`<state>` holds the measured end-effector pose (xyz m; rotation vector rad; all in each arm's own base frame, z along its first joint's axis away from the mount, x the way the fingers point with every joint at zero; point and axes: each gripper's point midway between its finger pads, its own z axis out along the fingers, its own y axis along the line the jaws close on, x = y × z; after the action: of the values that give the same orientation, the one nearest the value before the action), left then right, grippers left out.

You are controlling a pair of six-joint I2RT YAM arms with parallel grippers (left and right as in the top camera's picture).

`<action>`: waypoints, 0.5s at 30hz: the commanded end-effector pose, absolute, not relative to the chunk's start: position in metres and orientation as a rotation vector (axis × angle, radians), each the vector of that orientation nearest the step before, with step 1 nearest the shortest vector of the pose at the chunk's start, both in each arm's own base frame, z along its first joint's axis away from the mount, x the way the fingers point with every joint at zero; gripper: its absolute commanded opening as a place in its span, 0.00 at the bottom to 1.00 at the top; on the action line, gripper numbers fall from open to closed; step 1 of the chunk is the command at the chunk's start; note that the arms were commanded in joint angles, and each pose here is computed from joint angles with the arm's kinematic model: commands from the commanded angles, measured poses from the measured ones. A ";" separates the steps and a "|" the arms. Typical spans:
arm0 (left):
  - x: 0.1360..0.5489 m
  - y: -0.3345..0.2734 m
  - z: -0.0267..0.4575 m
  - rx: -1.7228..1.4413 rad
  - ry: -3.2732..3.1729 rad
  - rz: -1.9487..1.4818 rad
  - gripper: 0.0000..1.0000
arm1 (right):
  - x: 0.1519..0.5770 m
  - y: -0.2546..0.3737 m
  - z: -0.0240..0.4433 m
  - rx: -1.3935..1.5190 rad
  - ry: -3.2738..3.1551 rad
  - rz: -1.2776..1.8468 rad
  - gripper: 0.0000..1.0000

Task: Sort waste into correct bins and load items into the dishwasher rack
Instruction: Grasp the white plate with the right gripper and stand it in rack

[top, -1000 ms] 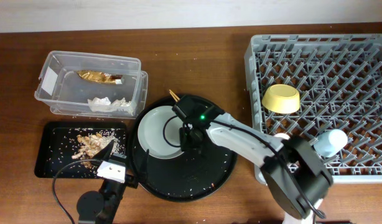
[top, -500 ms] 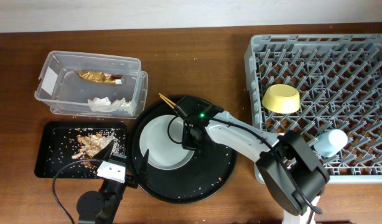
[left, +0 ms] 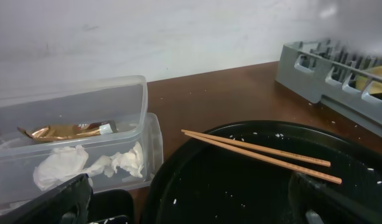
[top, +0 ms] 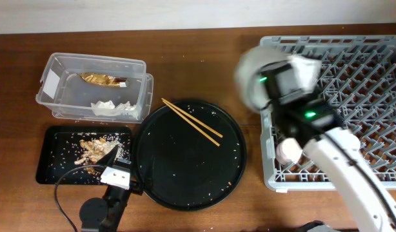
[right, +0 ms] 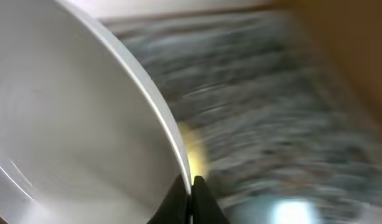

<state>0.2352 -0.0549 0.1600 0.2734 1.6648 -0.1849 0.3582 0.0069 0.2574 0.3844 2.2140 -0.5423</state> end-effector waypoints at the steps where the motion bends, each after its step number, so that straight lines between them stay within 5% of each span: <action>1: 0.235 -0.055 0.158 0.286 1.659 -0.173 1.00 | 0.325 -0.108 0.316 0.705 1.879 -1.110 0.04; 7: 0.235 -0.055 0.158 0.286 1.659 -0.173 1.00 | 0.305 -0.179 0.298 0.911 1.884 -1.277 0.04; 15: 0.235 -0.055 0.158 0.286 1.659 -0.173 1.00 | 0.347 -0.163 0.245 0.628 2.116 -1.418 0.04</action>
<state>0.2352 -0.0549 0.1600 0.2734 1.6648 -0.1849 0.3321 -0.1748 0.2555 0.7595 2.0567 -1.3435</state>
